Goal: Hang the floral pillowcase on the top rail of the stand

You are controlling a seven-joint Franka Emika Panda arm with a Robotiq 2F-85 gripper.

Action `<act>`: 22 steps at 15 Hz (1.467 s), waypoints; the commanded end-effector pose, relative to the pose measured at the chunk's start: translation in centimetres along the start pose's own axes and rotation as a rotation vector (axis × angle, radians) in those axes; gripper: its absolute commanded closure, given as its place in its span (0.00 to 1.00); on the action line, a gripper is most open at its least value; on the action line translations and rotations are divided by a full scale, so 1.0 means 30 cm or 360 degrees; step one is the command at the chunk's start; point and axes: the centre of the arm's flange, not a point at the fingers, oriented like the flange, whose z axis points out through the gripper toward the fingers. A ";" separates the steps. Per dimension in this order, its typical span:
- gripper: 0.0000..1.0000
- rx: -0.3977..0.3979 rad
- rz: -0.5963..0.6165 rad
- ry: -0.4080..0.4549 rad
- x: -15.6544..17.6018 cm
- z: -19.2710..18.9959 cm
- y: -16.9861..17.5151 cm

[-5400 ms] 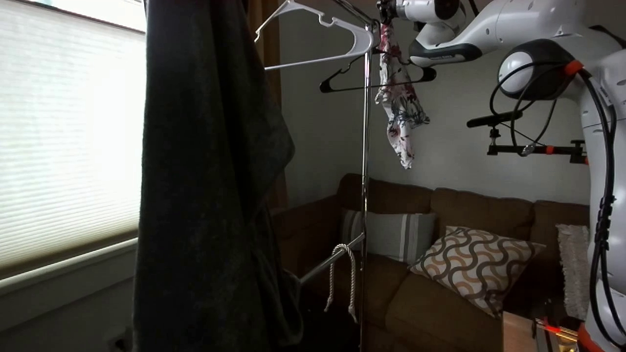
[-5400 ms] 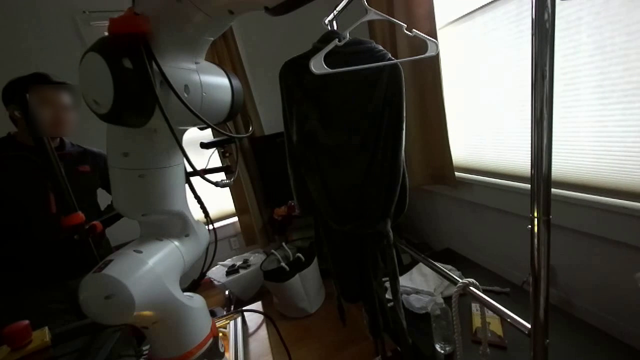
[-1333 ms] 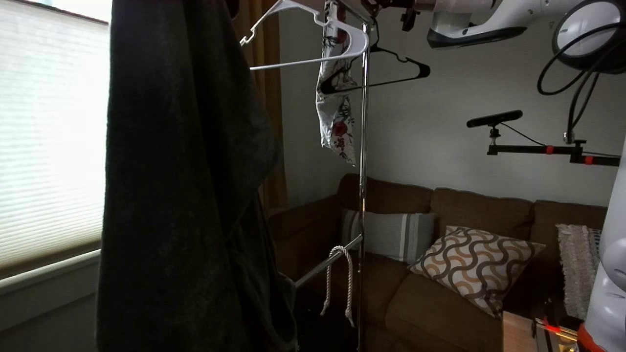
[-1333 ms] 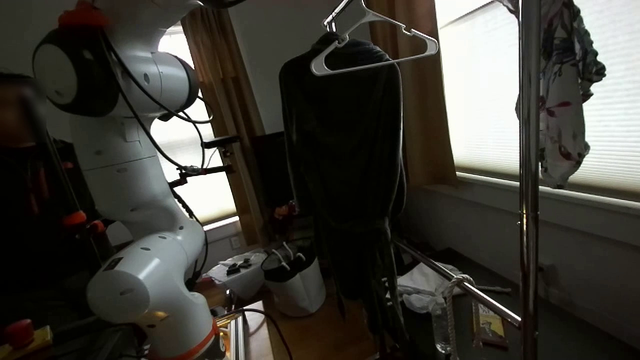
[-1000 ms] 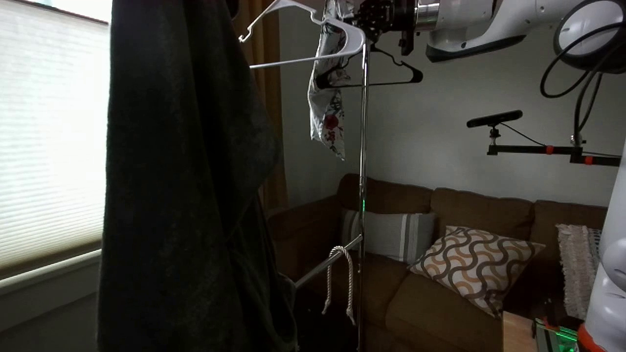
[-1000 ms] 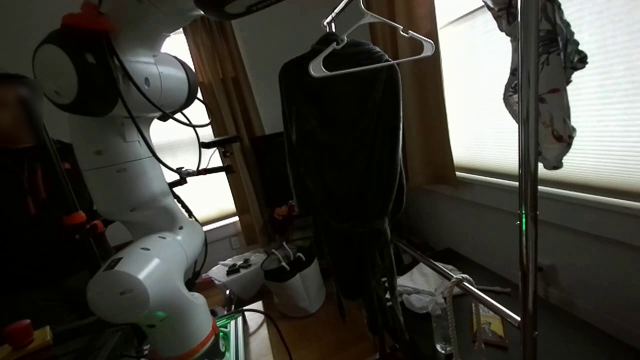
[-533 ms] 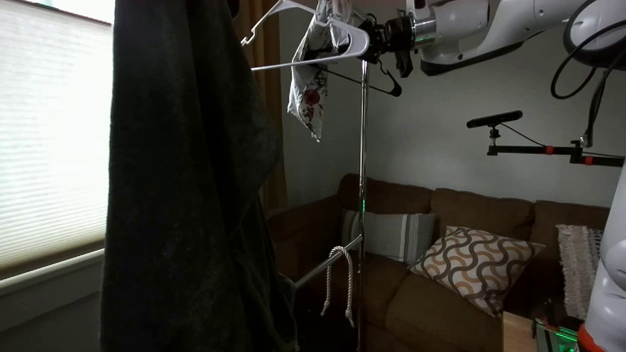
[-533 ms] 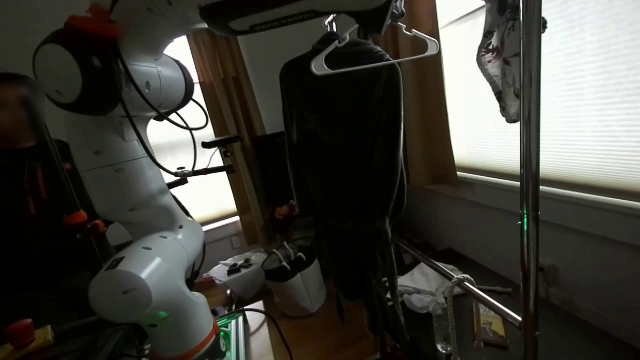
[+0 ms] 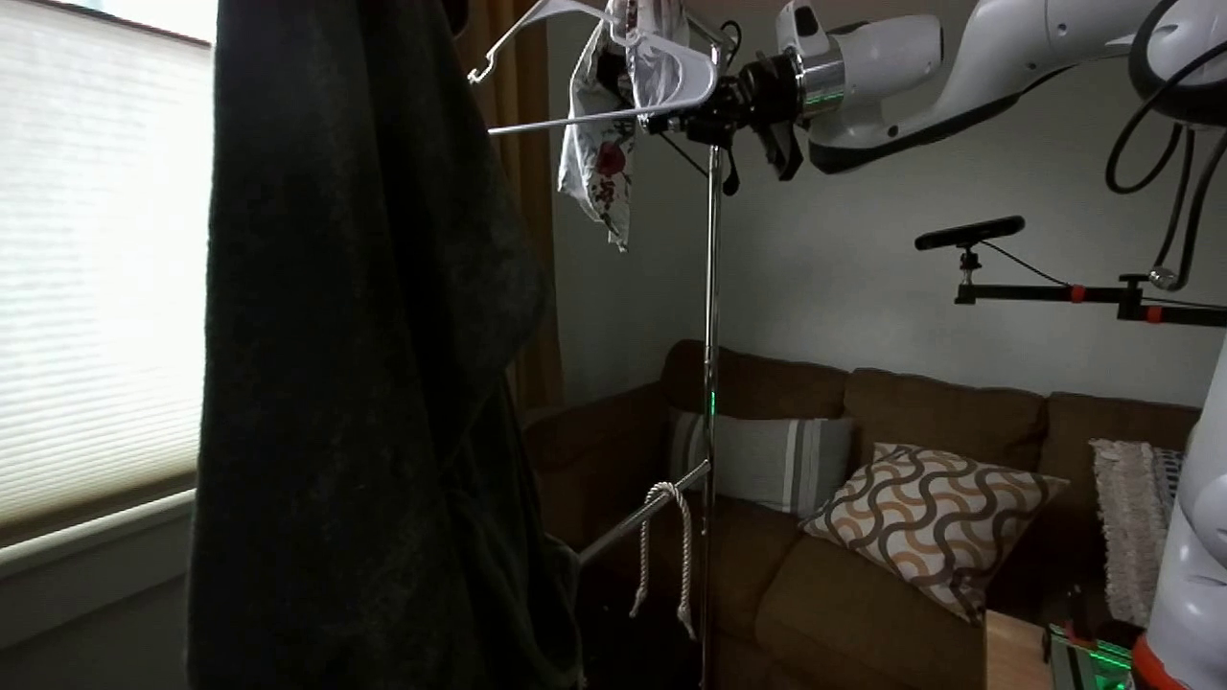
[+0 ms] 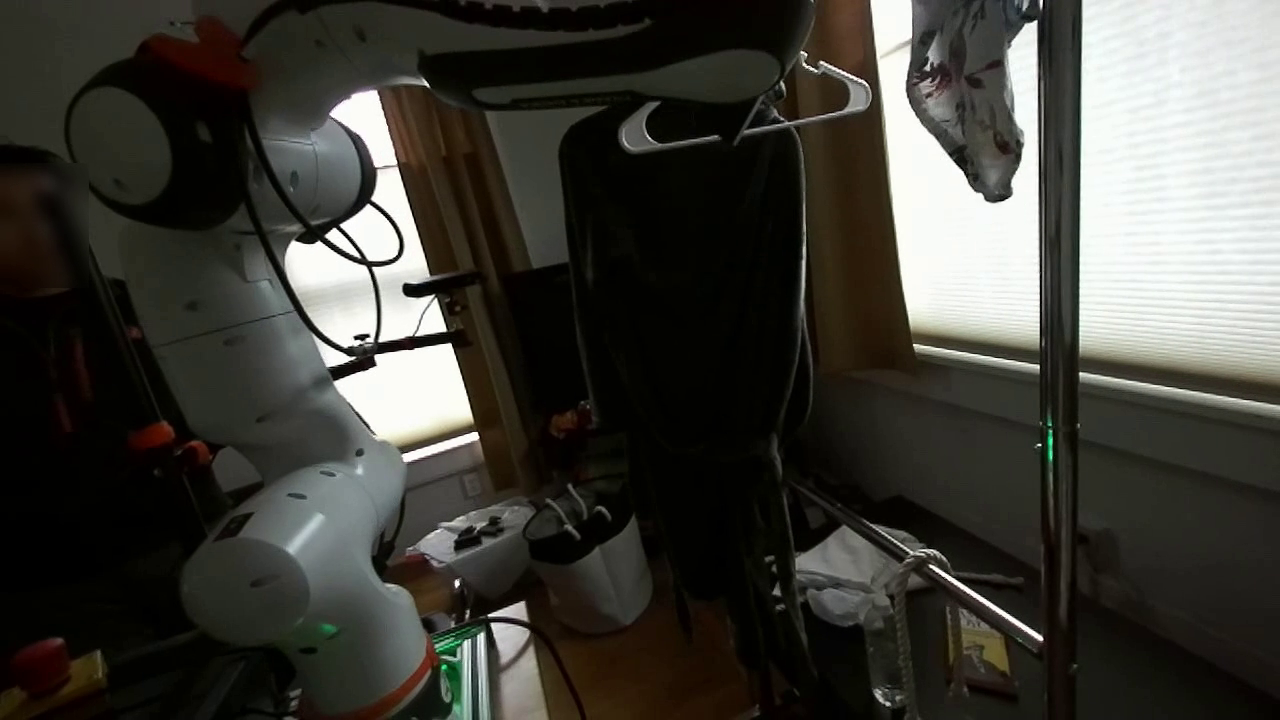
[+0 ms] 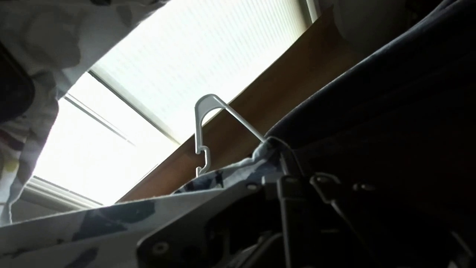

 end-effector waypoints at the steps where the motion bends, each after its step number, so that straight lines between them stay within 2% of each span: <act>1: 0.98 0.0004 0.0010 -0.0001 -0.002 -0.001 -0.005; 4: 0.99 0.0004 0.0016 -0.0002 0.000 -0.005 -0.008; 6: 0.99 0.0066 0.0066 -0.0037 -0.021 0.005 -0.025; 16: 0.99 0.0255 0.0311 -0.0043 -0.065 0.061 -0.118; 19: 0.99 0.0272 0.0353 -0.0052 -0.066 0.079 -0.139; 20: 0.73 0.0258 0.0362 -0.0061 -0.067 0.079 -0.141; 21: 0.71 0.0251 0.0366 -0.0070 -0.068 0.074 -0.138; 22: 0.66 0.0247 0.0371 -0.0077 -0.069 0.067 -0.137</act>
